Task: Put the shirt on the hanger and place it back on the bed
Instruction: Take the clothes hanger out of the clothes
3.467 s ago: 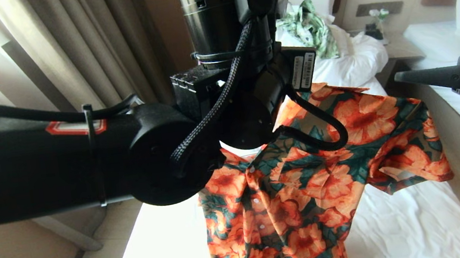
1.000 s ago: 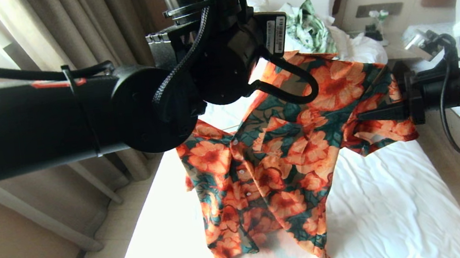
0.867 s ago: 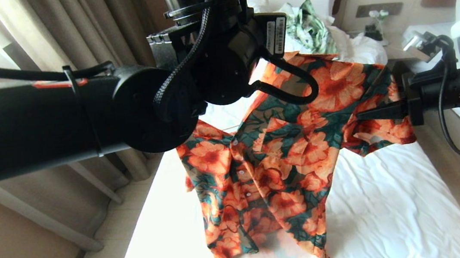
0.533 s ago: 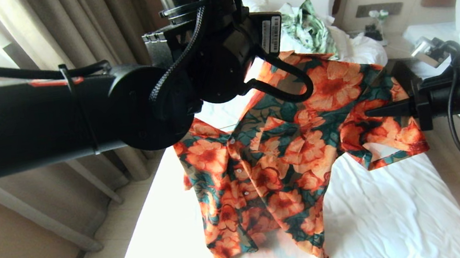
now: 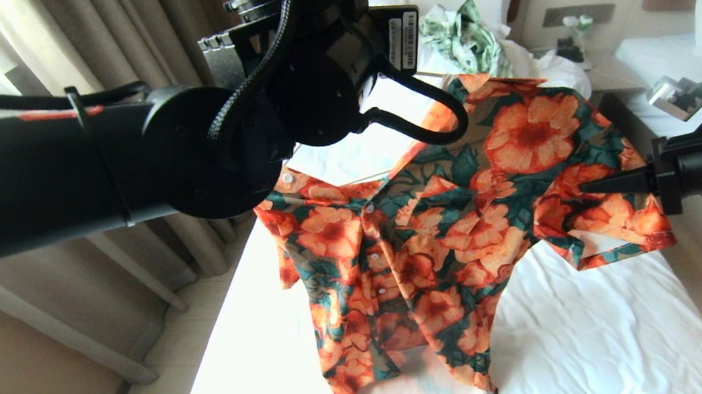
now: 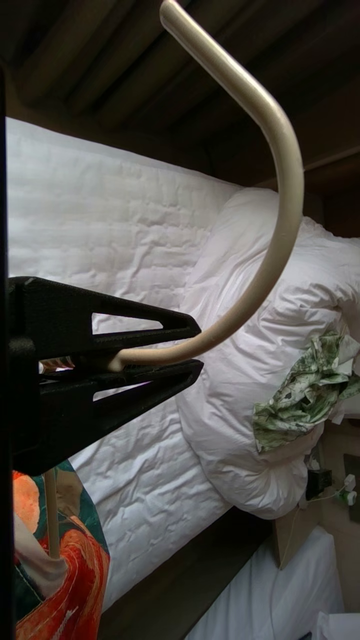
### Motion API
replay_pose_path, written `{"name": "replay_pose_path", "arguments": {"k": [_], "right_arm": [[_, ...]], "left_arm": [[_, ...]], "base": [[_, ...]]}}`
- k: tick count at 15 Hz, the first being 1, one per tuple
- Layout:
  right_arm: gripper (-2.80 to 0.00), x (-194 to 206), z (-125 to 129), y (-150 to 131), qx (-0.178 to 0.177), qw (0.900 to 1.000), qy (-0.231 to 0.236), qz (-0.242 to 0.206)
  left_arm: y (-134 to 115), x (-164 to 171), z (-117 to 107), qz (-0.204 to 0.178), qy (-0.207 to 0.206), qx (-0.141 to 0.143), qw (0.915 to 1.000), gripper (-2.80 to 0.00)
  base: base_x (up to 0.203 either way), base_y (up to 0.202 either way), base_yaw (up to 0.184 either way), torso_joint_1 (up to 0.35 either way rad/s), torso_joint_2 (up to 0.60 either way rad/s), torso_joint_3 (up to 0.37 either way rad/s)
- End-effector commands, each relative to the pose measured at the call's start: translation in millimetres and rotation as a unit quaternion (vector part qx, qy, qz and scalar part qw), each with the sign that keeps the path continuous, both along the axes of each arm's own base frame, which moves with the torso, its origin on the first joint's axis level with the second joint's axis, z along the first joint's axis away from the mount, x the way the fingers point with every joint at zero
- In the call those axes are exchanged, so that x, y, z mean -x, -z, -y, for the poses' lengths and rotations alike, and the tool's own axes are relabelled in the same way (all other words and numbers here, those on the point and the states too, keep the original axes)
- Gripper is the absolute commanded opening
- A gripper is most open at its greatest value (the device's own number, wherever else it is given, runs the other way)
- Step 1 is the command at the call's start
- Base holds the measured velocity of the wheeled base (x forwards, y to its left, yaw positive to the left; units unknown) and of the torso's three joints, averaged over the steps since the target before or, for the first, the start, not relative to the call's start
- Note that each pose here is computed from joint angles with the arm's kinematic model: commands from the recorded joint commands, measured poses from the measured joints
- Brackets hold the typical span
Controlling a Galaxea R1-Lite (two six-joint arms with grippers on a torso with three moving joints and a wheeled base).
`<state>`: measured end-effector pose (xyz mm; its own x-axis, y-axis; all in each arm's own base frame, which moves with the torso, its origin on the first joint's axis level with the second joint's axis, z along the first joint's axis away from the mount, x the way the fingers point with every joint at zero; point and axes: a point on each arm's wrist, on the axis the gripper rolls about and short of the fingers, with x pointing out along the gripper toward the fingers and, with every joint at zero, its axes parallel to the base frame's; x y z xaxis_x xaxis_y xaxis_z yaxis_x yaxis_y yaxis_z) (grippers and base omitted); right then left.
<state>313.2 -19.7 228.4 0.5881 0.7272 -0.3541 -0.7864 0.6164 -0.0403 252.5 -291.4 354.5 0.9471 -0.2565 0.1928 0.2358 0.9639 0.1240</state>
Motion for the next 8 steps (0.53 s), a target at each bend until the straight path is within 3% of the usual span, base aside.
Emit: {"name": "replay_pose_path", "arguments": {"k": [1, 8], "right_arm": [[-2.80, 0.5, 6.1, 10.7, 0.000, 1.000, 0.006, -0.014], [-2.80, 3.8, 22.7, 25.9, 0.002, 0.999, 0.029, -0.033]], "left_arm": [[-4.3, 0.3, -0.9, 0.003, -0.002, 0.003, 1.0000, -2.80], [-9.3, 0.6, -1.1, 0.006, 0.001, 0.005, 1.0000, -2.80]], "base": [[0.000, 0.000, 0.000, 0.000, 0.00, 0.000], [0.000, 0.000, 0.000, 0.000, 0.00, 0.000]]}}
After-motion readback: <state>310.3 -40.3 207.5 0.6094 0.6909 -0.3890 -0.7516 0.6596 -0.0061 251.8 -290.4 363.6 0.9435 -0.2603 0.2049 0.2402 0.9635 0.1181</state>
